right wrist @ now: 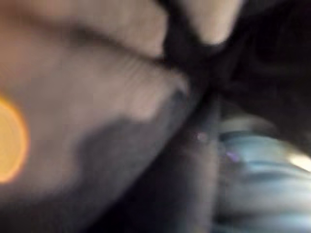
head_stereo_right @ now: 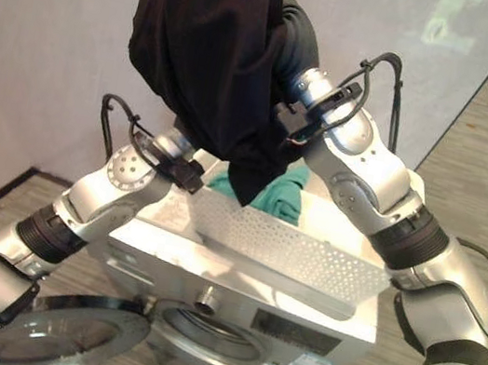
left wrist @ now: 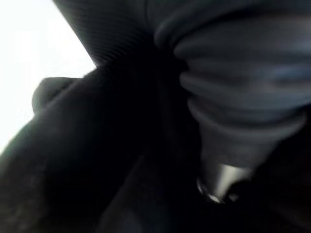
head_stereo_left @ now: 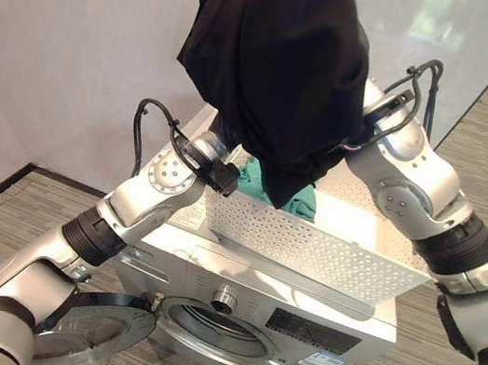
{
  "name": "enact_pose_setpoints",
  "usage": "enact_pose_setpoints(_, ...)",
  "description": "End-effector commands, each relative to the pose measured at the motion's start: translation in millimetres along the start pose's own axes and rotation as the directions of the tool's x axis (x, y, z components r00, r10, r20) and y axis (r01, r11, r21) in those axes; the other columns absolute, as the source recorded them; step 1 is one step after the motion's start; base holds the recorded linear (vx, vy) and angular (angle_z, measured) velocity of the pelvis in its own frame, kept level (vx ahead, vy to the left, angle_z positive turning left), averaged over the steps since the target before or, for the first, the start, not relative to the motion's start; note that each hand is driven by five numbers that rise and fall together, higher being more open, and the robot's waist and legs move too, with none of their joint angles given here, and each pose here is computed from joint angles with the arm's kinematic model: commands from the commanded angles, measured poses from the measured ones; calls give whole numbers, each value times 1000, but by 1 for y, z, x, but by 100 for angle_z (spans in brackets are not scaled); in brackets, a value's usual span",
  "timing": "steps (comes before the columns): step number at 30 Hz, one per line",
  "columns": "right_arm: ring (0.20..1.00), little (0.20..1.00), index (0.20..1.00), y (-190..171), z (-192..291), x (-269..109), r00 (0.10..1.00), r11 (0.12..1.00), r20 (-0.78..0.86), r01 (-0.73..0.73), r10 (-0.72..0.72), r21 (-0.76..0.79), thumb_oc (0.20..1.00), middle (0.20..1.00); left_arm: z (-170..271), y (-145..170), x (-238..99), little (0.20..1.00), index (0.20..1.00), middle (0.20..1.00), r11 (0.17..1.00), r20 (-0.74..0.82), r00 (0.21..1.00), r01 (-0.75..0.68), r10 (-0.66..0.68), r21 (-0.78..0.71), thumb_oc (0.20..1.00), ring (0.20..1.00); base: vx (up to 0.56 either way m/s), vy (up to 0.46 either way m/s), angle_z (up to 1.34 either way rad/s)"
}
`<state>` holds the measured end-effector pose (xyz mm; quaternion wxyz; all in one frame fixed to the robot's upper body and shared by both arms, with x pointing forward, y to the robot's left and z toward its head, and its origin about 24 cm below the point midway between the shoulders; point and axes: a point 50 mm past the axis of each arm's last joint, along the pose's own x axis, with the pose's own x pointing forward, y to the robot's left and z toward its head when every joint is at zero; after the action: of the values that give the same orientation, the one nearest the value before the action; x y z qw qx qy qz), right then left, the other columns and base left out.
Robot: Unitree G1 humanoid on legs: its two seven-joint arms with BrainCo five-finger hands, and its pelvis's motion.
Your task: Grab the laundry basket,head to the washer,open it,put in the laundry and shut it.
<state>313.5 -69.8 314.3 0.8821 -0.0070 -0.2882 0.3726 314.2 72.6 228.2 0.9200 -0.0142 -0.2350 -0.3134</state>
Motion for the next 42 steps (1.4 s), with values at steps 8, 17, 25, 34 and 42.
enact_pose_setpoints(8,1000,1000,1000,-13,14,-11,1000,1000,14,0,0,-17,1000,1000,22,4,5,200,200,200,998,86,996,8,-13,62,200,200,6,-4,-3)
enact_pose_setpoints(17,1000,1000,1000,-48,65,-24,994,827,80,107,-75,-551,1000,1000,21,9,-3,200,200,200,998,108,994,-12,6,57,200,200,12,-2,0)
enact_pose_setpoints(25,1000,1000,1000,-69,122,-40,934,331,324,357,-153,-873,1000,1000,21,18,-15,200,200,200,995,149,985,-93,85,44,200,200,21,1,1)
enact_pose_setpoints(34,1000,1000,1000,-87,143,-99,822,-60,534,534,-199,-844,1000,1000,34,27,-62,200,200,200,986,258,952,-169,166,-14,200,200,2,-4,3)
enact_pose_setpoints(42,1000,1000,1000,-120,116,-250,556,-519,657,411,-508,-750,1000,1000,47,64,-145,200,200,200,902,299,870,-428,393,59,200,200,2,-9,3)
